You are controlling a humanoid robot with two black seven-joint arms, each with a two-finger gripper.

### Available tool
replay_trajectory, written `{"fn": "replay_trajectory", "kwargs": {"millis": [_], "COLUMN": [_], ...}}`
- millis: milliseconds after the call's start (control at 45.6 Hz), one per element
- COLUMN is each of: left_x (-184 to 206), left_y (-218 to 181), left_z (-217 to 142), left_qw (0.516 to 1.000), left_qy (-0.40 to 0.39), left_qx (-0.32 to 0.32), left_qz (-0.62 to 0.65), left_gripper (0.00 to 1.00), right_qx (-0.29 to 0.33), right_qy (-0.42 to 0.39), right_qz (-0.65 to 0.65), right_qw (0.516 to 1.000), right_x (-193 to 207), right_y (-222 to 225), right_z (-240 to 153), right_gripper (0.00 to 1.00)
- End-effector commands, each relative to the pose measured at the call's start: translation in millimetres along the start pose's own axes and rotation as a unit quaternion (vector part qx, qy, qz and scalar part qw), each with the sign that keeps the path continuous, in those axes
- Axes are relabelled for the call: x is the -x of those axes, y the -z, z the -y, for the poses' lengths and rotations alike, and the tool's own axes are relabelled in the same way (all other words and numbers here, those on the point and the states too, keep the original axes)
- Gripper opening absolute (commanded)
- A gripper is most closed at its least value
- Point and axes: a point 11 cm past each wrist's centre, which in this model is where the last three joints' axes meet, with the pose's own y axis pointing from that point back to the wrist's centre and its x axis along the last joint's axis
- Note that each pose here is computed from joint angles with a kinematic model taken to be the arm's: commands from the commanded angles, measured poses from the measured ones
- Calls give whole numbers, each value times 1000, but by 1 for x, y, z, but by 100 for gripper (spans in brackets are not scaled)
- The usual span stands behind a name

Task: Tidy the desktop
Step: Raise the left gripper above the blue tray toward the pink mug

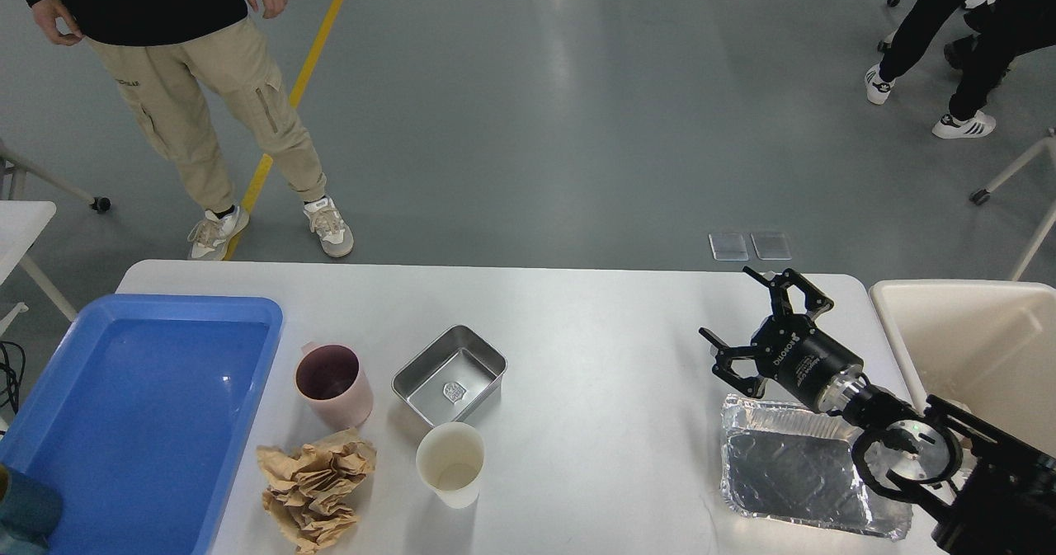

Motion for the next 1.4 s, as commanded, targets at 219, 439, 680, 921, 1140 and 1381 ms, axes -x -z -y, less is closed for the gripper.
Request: {"fn": "replay_trajectory", "kwargs": {"millis": [219, 439, 680, 921, 1140, 1381], "left_x": [10, -2, 7, 38, 56, 110], "left_y": [9, 20, 7, 19, 25, 1], "left_z": [5, 7, 8, 34, 64, 99], "left_qw": [999, 998, 993, 980, 959, 904], "left_qy": [23, -6, 32, 90, 116, 166], "left_qx": [32, 23, 110, 59, 18, 34], "left_qz": [-30, -51, 14, 169, 257, 393], "left_gripper": [97, 97, 97, 97, 97, 97], "right_qx": [-7, -8, -9, -17, -21, -20], "right_qy": [14, 12, 24, 40, 56, 70], "right_qz": [6, 4, 10, 13, 13, 12], "right_qw": [1000, 1000, 1000, 999, 998, 997], "right_x": [11, 10, 16, 26, 37, 45], "right_y": [2, 4, 3, 8, 14, 15], "right_z": [3, 1, 2, 2, 2, 3], "right_gripper": [100, 100, 100, 100, 100, 100]}}
